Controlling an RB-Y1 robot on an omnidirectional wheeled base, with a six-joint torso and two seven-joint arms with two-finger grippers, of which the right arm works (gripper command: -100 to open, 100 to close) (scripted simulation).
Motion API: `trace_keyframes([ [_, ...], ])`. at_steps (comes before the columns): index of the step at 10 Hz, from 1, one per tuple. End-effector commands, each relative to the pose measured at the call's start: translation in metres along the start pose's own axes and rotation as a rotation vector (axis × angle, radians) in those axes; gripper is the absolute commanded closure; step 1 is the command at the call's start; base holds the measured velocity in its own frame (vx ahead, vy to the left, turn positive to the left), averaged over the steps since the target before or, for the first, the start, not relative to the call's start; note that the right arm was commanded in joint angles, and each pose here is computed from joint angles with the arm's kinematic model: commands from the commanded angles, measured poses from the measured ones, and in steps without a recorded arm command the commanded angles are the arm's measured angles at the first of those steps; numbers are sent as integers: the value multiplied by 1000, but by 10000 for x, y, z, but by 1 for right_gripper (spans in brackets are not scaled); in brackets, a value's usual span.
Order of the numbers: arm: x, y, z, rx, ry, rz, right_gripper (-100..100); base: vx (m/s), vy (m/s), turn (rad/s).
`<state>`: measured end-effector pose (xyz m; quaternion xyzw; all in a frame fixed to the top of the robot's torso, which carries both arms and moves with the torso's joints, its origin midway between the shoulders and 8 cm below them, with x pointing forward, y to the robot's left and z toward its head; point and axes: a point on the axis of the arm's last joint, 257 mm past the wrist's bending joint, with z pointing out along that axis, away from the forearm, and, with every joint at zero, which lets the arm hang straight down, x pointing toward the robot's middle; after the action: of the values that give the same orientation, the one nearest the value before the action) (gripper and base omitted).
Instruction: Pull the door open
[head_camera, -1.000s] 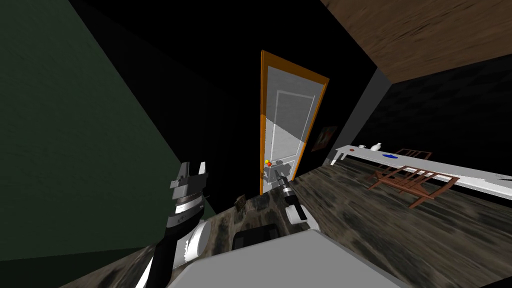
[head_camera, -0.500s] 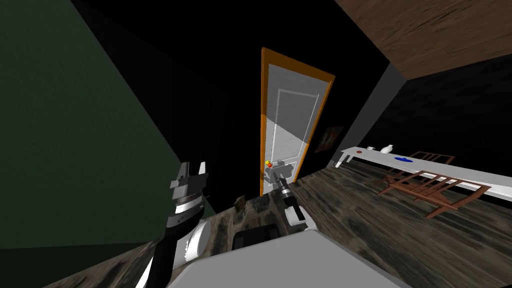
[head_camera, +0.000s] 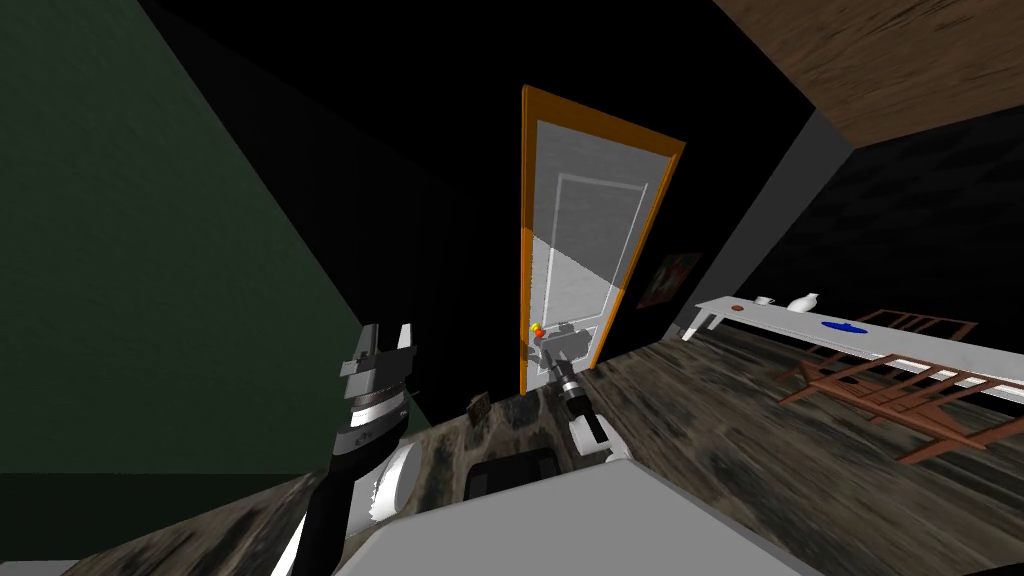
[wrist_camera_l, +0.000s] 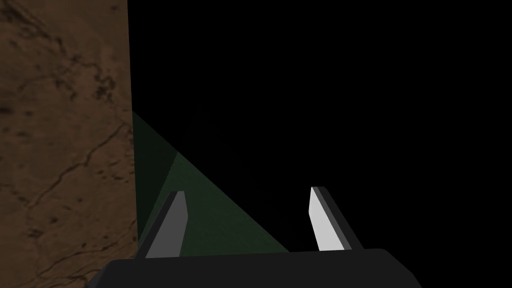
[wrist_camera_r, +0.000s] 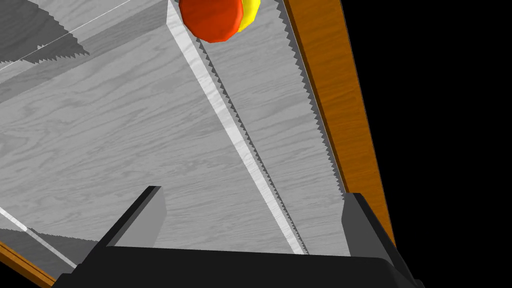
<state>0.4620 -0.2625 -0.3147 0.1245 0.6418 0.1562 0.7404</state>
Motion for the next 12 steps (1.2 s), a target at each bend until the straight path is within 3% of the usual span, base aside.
trace_keyframes([
  [1,102,-10,0,-4,17,-53,-100,50,-67,111],
  [12,616,-165,-156,-5,126,-321,-100,26,-51,53],
])
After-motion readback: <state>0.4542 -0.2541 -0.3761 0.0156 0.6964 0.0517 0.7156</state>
